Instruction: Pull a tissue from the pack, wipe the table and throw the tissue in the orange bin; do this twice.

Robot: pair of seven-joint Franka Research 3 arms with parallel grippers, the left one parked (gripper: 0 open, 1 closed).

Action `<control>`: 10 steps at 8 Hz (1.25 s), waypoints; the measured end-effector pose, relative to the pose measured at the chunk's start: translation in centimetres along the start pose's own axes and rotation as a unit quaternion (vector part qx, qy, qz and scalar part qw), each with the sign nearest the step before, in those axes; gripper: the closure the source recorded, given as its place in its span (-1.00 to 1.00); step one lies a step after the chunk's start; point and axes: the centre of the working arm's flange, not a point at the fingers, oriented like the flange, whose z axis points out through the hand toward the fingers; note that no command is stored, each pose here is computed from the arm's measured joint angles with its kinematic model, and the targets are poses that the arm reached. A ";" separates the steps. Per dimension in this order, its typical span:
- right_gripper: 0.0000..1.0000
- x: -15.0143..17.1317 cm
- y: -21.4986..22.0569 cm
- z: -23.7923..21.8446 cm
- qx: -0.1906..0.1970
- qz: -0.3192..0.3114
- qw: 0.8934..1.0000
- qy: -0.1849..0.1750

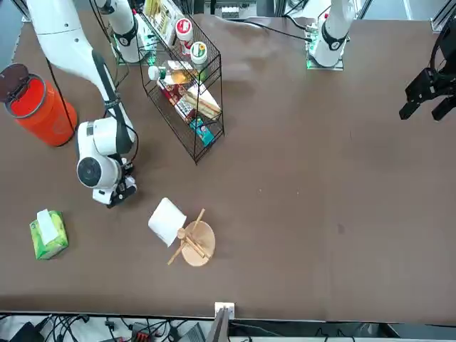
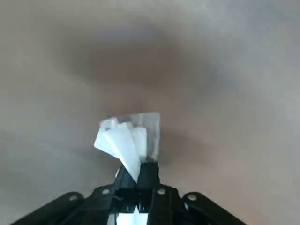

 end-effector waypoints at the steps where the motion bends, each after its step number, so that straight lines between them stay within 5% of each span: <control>1: 0.96 -0.5 1.0 -0.3 -0.005 -0.004 1.000 0.000; 5: 0.96 -2.0 3.4 -1.2 -0.023 -0.021 0.999 -0.013; 10: 0.96 -8.0 8.0 -9.0 -0.006 -0.034 0.999 -0.027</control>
